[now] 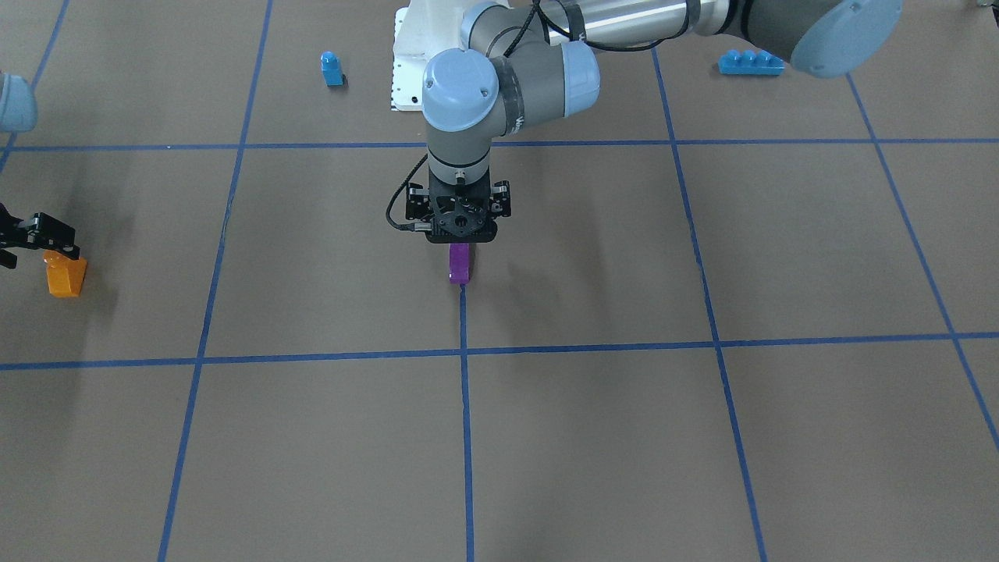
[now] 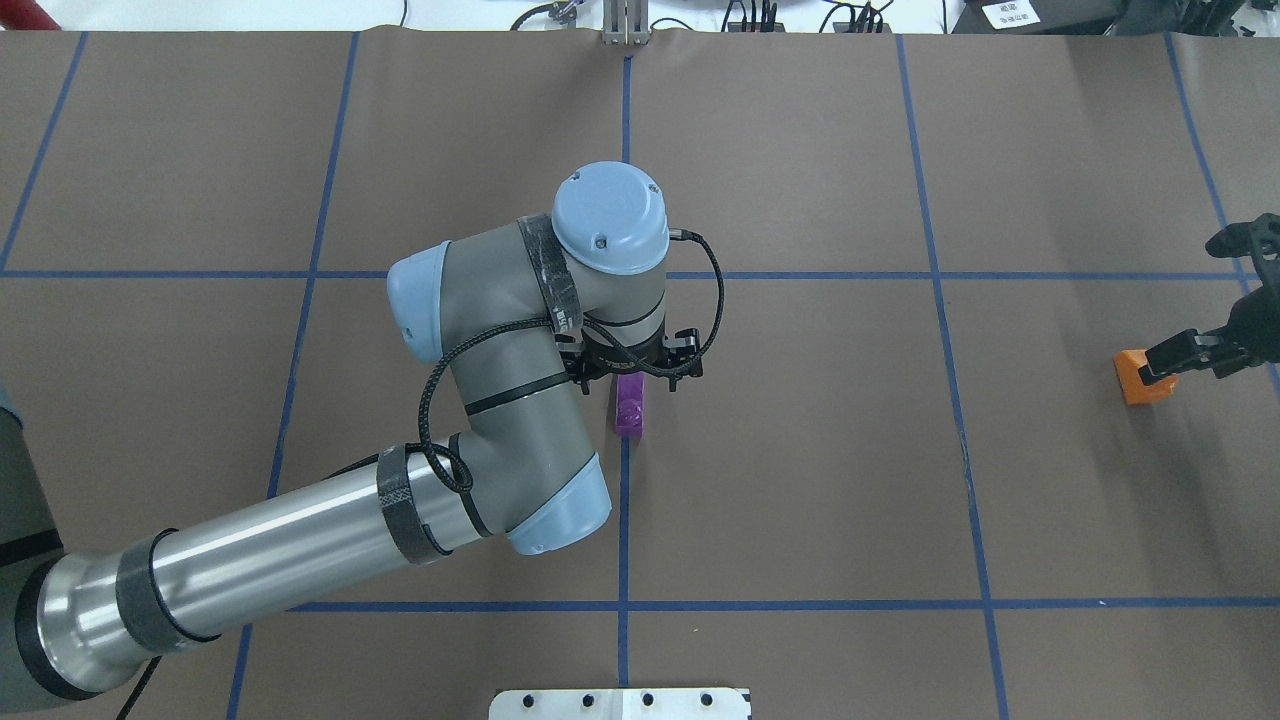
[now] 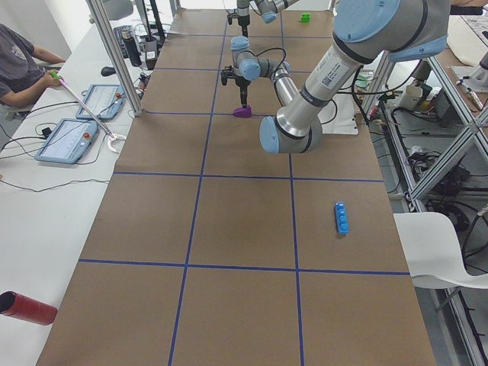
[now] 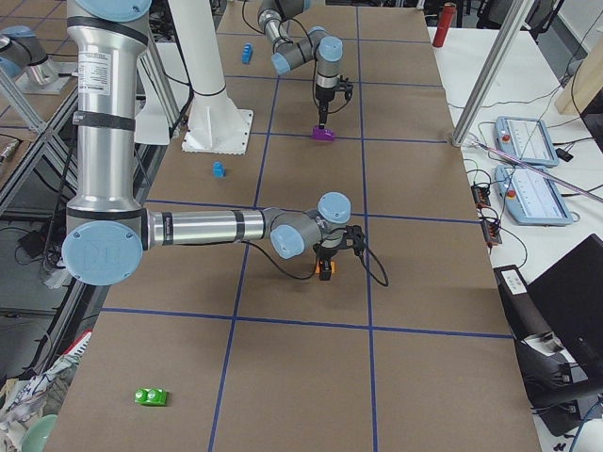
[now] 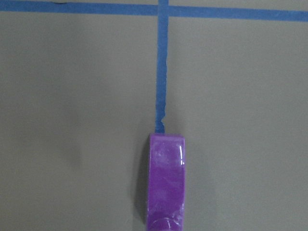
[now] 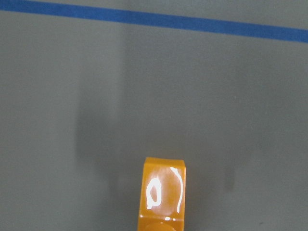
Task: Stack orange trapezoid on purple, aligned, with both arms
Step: 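Hold the purple block in place while the right gripper grasps the orange block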
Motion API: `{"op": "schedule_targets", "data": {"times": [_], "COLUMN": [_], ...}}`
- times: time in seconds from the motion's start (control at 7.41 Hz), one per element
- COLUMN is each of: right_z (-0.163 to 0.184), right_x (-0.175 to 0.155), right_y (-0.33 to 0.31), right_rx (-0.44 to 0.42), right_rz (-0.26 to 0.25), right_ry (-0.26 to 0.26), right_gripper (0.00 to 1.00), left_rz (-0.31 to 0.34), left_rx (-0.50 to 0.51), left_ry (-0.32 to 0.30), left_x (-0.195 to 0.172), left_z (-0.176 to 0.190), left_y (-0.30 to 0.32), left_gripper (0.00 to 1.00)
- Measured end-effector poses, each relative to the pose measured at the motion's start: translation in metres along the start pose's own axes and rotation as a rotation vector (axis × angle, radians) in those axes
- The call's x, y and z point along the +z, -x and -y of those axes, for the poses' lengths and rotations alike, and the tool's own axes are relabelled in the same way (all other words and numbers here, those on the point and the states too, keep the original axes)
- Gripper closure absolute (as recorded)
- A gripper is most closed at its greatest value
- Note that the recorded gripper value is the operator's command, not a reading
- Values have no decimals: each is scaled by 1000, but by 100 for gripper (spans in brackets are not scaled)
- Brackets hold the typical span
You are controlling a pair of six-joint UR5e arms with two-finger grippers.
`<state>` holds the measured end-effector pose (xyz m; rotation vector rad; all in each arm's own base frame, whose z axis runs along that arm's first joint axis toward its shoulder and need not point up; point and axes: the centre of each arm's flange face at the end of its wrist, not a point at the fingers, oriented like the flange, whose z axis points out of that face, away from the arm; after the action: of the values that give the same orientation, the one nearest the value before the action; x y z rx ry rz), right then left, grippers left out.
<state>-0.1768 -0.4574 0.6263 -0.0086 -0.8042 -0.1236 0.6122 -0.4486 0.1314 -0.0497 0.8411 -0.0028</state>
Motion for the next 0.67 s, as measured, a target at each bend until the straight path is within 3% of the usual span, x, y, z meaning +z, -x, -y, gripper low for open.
{"op": "schedule_targets", "data": {"times": [0.13, 0.27, 0.4, 0.54, 0.67], "right_z": [-1, -3, -3, -1, 6], "right_x": [9, 18, 27, 32, 36], "right_y": [-1, -1, 0, 1, 5], "right_rx": [-3, -9, -19, -26, -26], "right_rz": [-4, -12, -28, -43, -45], "right_ry": [13, 24, 26, 24, 23], "right_gripper": [2, 11, 41, 99, 100], "left_rz": [0, -1, -2, -4, -7], "left_rx": [-4, -10, -15, -17, -18], "left_ry": [0, -1, -1, -3, -4], "left_x": [0, 0, -1, -3, -4], "left_z": [0, 0, 0, 0, 0], "left_y": [0, 0, 1, 0, 0], "left_gripper": [0, 0, 0, 0, 0]}}
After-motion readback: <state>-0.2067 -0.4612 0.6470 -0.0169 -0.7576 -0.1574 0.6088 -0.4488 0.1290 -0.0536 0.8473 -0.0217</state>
